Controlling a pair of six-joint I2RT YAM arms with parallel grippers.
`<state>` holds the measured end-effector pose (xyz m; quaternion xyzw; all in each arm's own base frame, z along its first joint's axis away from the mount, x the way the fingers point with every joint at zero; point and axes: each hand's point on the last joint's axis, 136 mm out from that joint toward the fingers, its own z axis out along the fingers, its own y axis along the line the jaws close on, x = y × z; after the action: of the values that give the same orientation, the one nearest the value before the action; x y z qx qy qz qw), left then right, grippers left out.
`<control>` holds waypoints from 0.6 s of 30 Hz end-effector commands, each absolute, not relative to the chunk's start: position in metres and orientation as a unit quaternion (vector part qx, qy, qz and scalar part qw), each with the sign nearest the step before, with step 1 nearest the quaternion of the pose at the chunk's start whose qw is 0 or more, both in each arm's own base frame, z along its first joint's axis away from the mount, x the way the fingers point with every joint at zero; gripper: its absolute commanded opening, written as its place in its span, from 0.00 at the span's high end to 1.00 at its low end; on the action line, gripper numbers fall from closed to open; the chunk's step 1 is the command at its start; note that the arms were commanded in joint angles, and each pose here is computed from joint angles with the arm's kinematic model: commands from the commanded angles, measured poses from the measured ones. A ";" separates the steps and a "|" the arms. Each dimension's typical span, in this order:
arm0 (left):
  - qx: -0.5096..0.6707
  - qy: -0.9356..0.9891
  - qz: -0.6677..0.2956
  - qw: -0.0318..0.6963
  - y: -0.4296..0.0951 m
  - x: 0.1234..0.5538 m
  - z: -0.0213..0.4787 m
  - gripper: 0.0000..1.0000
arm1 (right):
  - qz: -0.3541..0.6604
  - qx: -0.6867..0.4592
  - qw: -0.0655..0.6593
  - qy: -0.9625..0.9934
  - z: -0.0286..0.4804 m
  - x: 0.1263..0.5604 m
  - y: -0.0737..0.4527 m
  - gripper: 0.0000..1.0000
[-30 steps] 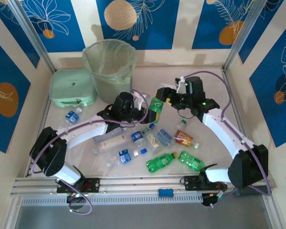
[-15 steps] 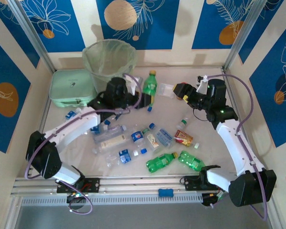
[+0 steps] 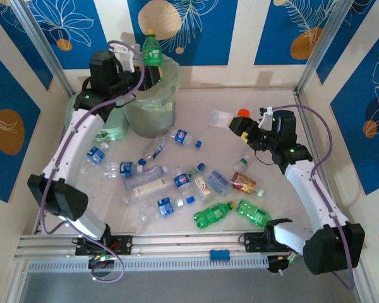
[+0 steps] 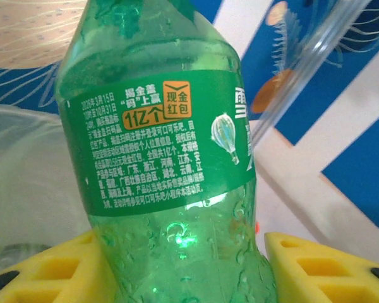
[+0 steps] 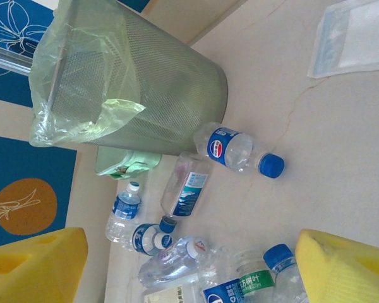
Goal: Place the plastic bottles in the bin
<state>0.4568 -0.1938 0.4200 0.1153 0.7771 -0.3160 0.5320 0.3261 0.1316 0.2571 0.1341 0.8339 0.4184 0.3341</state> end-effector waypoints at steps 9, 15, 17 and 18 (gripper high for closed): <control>0.100 0.868 -0.209 0.440 -0.147 0.502 0.339 0.52 | 0.396 0.142 0.340 0.841 0.251 0.316 0.119 0.14; 0.089 0.894 -0.185 0.398 -0.142 0.516 0.299 0.52 | 0.394 0.145 0.342 0.841 0.251 0.315 0.116 0.14; 0.087 0.898 -0.180 0.393 -0.141 0.518 0.293 0.51 | 0.394 0.144 0.342 0.841 0.252 0.314 0.116 0.14; 0.086 0.899 -0.179 0.391 -0.141 0.519 0.292 0.49 | 0.393 0.144 0.343 0.841 0.253 0.314 0.116 0.14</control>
<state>0.5177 -0.1472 0.2829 0.0835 0.8981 -0.1947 0.3854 0.3213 0.1186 0.2545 0.1470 0.8381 0.3991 0.3416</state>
